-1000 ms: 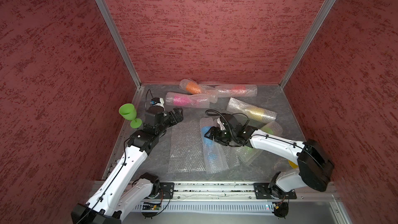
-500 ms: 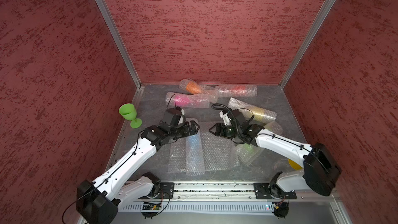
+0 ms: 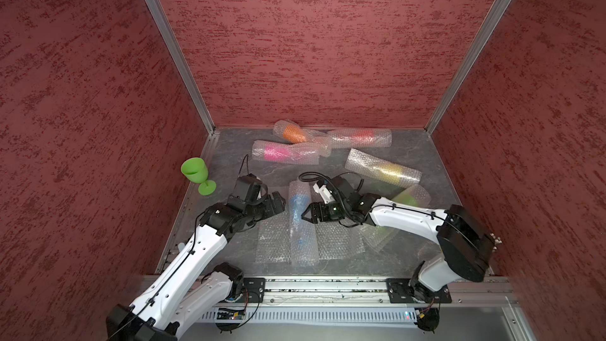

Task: Unpack wine glasses from bubble wrap
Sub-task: Unwrap the bubble wrap.

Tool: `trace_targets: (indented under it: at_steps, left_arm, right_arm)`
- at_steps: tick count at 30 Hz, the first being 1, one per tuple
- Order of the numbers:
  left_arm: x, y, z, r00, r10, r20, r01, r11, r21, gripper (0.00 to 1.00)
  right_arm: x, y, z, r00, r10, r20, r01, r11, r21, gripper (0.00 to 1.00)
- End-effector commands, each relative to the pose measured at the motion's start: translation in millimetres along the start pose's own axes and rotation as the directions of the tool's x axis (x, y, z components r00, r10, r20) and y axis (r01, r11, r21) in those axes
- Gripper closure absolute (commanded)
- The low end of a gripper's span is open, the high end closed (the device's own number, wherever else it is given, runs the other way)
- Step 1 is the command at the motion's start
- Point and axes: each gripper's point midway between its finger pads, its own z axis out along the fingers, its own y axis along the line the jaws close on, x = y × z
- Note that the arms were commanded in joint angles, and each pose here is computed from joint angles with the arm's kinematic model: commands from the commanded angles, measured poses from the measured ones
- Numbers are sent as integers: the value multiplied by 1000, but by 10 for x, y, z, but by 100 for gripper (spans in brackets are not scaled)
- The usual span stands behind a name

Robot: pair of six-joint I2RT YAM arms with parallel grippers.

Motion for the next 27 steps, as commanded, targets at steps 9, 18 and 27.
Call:
trace_targets:
  at_steps: [9, 18, 27]
  left_arm:
    - [378, -97, 376, 982, 12, -190, -5, 999, 36, 3]
    - [473, -177, 516, 975, 32, -218, -27, 999, 25, 5]
    - [499, -168, 651, 978, 16, -208, -13, 1000, 16, 7]
  right_arm:
    - [-156, -97, -10, 996, -81, 47, 73, 987, 146, 39]
    - [-126, -240, -66, 994, -74, 75, 59, 980, 191, 61]
    - [-103, -370, -123, 994, -61, 95, 43, 983, 180, 66]
